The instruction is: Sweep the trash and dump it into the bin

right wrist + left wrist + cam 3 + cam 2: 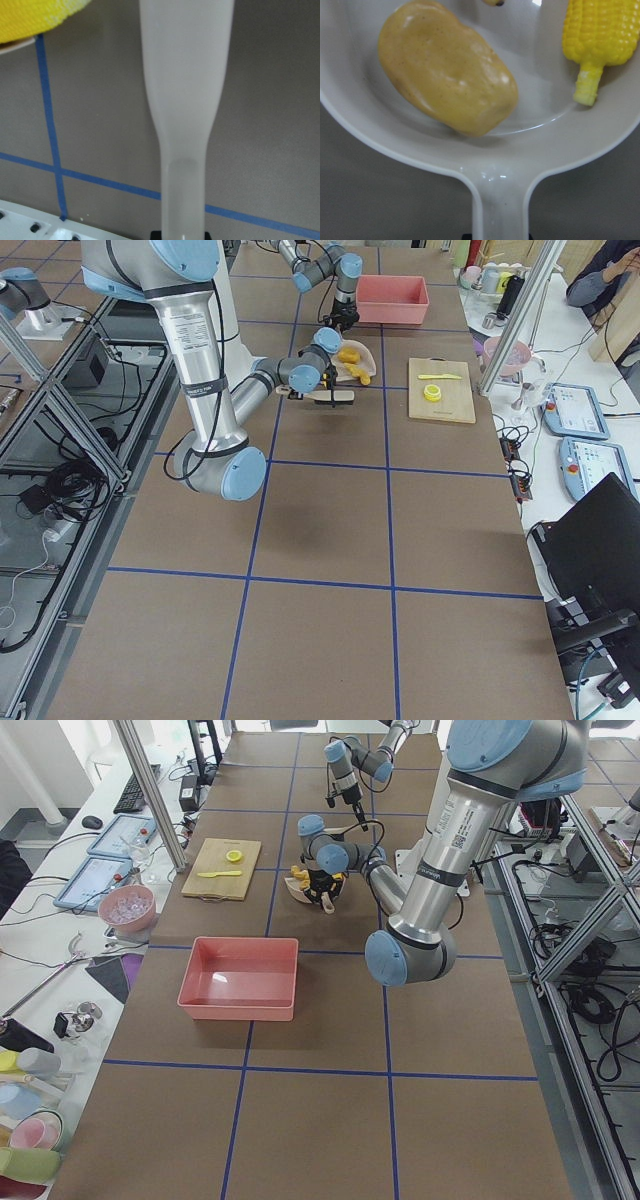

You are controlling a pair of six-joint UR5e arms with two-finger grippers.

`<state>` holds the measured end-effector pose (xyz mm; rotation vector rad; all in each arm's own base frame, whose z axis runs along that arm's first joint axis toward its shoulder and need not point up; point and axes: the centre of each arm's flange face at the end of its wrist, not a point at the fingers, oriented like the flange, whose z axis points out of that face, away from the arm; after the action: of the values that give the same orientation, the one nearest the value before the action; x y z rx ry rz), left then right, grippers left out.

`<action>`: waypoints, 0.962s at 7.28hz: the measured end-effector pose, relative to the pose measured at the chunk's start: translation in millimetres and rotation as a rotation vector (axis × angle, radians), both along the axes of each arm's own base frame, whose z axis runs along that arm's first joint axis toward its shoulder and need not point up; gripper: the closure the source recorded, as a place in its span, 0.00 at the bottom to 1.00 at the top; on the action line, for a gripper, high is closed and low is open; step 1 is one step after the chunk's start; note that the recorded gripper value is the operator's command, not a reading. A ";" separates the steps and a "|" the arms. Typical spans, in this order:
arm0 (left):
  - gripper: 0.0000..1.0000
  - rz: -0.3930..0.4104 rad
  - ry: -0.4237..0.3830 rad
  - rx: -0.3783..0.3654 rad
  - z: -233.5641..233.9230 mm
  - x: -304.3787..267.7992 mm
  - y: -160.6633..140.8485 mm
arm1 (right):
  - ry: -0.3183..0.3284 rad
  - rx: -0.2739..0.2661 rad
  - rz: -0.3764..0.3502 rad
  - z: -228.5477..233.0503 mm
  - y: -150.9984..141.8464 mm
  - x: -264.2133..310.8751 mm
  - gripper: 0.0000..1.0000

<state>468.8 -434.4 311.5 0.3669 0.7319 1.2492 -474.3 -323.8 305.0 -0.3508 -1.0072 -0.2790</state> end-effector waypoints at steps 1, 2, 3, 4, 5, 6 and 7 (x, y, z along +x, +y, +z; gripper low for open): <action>1.00 -0.002 0.001 0.000 -0.2 -0.5 -1.0 | 0.015 0.012 -0.018 3.2 14.5 -15.3 1.00; 1.00 -0.003 0.002 0.001 0.0 -0.3 -1.6 | 0.025 0.019 -0.031 1.3 23.8 -29.2 1.00; 1.00 -0.004 0.002 0.002 0.4 -0.2 -2.1 | 0.032 0.016 -0.035 -7.5 27.5 -38.1 1.00; 1.00 -0.004 0.003 0.002 0.5 -0.1 -2.2 | 0.036 0.013 -0.035 -20.7 27.8 -45.4 1.00; 1.00 -0.004 0.003 0.002 0.7 -0.1 -2.3 | 0.036 0.014 -0.034 -33.0 27.0 -50.3 1.00; 1.00 -0.004 0.002 0.002 1.4 0.1 -2.4 | 0.031 0.016 -0.034 -42.5 26.6 -53.5 1.00; 1.00 -0.004 0.001 0.001 2.3 0.3 -2.6 | 0.025 0.018 -0.033 -50.5 25.8 -57.0 1.00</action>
<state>469.1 -436.9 313.8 0.3693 0.7310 1.2456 -531.4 -298.1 254.5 -0.3538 -0.9742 -0.3131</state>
